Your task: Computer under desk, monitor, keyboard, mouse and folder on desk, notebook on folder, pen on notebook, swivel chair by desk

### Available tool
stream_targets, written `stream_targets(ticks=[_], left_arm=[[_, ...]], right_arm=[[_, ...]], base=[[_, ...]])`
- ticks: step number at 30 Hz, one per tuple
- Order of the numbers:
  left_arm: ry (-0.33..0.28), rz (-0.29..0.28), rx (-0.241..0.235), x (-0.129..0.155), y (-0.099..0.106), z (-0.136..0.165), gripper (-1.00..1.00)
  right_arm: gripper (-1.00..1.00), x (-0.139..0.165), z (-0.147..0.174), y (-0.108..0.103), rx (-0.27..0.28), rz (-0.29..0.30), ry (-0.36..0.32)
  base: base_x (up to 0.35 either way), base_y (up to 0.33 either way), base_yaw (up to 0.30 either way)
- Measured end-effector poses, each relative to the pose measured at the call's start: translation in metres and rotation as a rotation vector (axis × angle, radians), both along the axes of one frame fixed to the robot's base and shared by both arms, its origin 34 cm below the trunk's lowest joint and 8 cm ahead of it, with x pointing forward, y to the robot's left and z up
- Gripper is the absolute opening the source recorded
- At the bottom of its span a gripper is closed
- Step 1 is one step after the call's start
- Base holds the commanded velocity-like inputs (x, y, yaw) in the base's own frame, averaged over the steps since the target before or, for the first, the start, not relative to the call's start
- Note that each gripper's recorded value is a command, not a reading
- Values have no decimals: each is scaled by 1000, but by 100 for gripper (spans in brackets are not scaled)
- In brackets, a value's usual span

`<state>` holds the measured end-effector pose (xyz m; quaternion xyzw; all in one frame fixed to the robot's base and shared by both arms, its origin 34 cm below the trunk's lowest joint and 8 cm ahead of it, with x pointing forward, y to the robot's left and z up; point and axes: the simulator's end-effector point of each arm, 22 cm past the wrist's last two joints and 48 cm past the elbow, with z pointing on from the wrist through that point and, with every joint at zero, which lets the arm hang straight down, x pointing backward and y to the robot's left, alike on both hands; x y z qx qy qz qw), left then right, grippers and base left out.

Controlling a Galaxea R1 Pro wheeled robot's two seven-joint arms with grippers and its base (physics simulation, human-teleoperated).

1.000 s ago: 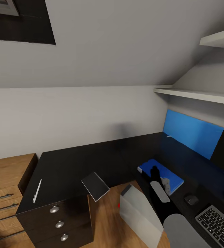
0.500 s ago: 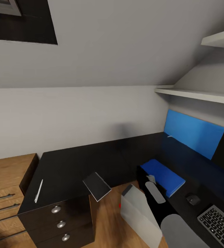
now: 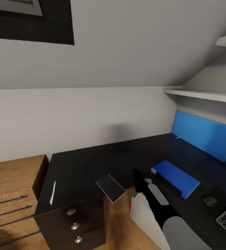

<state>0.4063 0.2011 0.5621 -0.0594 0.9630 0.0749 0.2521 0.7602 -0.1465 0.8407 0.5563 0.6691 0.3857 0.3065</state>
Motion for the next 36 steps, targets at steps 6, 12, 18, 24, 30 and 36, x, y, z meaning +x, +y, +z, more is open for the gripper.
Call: stream_targets(ticks=[6, 12, 18, 24, 30, 36], left_arm=[[-2, 2, 1, 0, 1, 0, 100], [-23, 16, -3, 4, 1, 3, 100], [-50, 44, -11, 10, 2, 3, 100], [-64, 104, -19, 14, 9, -4, 100], [-67, 126, -26, 16, 8, -12, 100], [-67, 131, -37, 16, 0, -21, 100]], right_arm=[[100, -2, -2, 4, 6, 5, 4], [100, -2, -2, 4, 7, 5, 4], [100, -2, -5, 4, 6, 5, 5], [100, -2, -14, 4, 5, 5, 4], [100, -1, -23, 4, 5, 4, 4], [100, -1, -33, 3, 4, 5, 5]], base=[[0, 95, 0], [0, 13, 0], [0, 3, 0], [0, 0, 0], [-10, -4, 0], [-207, -65, 0]])
